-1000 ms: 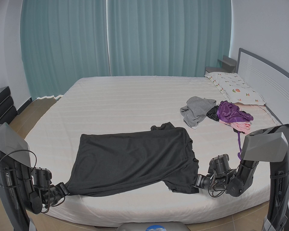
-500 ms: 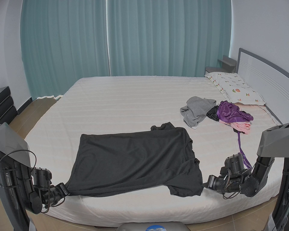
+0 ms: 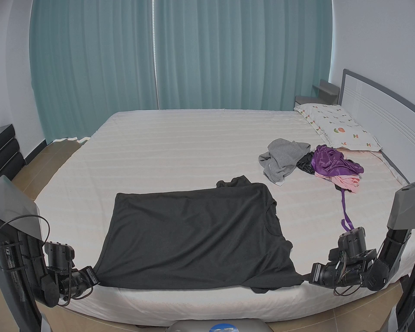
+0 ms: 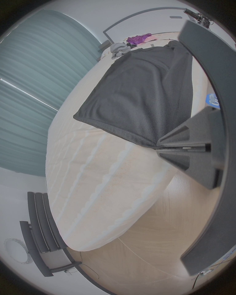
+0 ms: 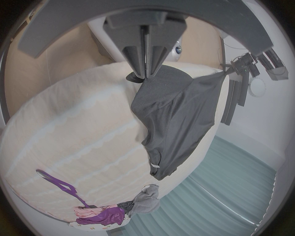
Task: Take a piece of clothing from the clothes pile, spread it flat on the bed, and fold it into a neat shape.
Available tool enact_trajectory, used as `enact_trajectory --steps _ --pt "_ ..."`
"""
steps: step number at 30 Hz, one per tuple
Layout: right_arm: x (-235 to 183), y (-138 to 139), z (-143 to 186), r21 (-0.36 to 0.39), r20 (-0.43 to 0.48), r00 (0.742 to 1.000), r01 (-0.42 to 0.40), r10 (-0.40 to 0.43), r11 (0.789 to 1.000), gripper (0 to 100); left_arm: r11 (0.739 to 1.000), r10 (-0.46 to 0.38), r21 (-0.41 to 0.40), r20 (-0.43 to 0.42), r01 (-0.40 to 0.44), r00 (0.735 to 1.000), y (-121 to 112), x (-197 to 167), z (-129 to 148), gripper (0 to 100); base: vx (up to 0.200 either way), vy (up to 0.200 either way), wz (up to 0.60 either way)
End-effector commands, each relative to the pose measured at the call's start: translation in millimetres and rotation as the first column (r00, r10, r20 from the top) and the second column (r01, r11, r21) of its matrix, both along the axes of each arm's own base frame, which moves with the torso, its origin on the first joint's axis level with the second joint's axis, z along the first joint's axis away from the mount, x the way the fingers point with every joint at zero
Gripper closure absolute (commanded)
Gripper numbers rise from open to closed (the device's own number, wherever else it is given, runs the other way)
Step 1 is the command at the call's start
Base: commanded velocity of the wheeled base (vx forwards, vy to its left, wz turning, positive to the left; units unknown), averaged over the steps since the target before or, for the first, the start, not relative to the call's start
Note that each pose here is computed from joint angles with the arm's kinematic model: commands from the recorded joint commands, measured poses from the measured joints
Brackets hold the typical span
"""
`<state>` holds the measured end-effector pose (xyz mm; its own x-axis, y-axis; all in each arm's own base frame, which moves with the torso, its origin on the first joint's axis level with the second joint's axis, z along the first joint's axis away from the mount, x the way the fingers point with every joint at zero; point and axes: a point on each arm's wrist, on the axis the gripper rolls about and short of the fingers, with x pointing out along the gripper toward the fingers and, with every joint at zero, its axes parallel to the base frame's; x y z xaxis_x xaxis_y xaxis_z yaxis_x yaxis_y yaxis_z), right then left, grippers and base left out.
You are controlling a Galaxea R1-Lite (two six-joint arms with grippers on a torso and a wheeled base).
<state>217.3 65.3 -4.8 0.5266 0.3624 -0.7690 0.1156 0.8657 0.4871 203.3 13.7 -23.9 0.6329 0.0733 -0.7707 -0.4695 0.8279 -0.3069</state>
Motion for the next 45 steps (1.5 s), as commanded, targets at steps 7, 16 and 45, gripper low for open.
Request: enact_trajectory --steps 7,16,45 --pt "-38 -5 2 -0.032 -0.067 0.997 -0.05 0.048 0.998 100 1.0 -0.013 0.007 -0.033 0.013 0.999 -1 -12 11 100 0.0 0.0 0.0" --pt "-53 -3 10 -0.023 -0.059 0.996 -0.074 0.073 0.997 100 0.998 -0.044 0.03 -0.081 0.047 0.996 -1 -16 10 100 0.0 0.0 0.0" --pt "21 8 -34 -0.006 0.031 0.999 -0.014 0.014 1.0 0 0.995 -0.095 -0.003 -0.066 0.095 0.993 -4 -17 14 0 0.0 0.0 0.0"
